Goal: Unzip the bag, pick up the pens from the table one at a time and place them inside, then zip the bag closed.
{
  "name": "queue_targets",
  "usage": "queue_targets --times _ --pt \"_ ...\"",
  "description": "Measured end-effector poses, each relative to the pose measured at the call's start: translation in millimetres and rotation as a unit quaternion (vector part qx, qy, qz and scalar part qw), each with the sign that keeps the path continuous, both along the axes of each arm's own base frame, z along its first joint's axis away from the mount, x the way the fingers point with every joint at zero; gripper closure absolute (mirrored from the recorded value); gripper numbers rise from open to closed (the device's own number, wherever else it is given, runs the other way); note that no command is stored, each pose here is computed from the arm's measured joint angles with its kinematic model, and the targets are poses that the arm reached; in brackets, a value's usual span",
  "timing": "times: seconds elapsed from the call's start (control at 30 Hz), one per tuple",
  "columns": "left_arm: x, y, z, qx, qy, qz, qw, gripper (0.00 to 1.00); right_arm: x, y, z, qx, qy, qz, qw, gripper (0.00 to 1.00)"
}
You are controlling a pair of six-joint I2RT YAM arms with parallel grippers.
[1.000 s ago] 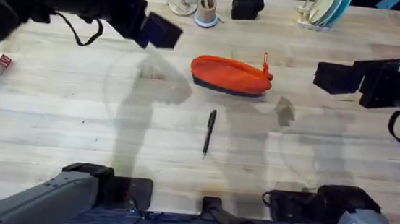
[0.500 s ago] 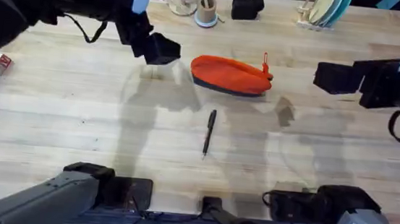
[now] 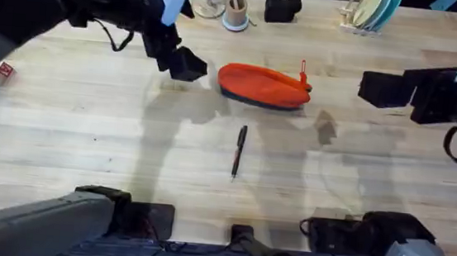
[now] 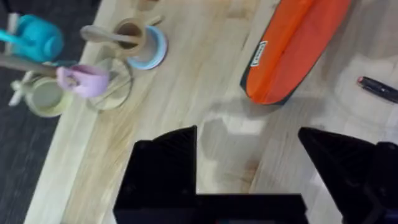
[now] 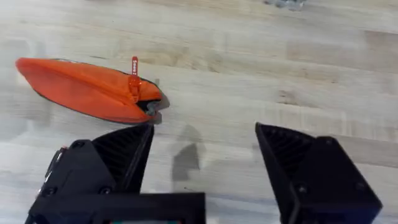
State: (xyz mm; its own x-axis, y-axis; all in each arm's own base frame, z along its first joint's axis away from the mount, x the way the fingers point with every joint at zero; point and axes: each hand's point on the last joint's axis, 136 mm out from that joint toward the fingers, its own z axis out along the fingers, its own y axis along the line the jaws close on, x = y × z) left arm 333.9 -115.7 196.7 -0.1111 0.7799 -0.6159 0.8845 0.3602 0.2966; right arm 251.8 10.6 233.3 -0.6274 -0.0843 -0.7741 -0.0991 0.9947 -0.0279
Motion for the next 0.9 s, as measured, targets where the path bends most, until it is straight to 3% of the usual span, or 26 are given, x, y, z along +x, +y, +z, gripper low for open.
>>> queue_targets --times 0.27,0.5,0.67,0.9 --pt "8.5 -7.5 -21 -0.041 0.021 -0.050 0.998 0.008 0 0 0 0.000 0.000 0.000 1.000 0.005" --pt "28.2 -11.3 -35 -0.111 0.027 -0.074 0.991 0.008 0 0 0 0.000 0.000 0.000 1.000 0.005" --pt "25.2 -27.9 -48 -0.156 0.058 -0.102 0.981 0.008 0 0 0 0.000 0.000 0.000 1.000 0.005" --pt "21.9 -39.9 -69 -0.177 0.097 -0.116 0.973 0.007 0 0 0 0.000 0.000 0.000 1.000 0.005"
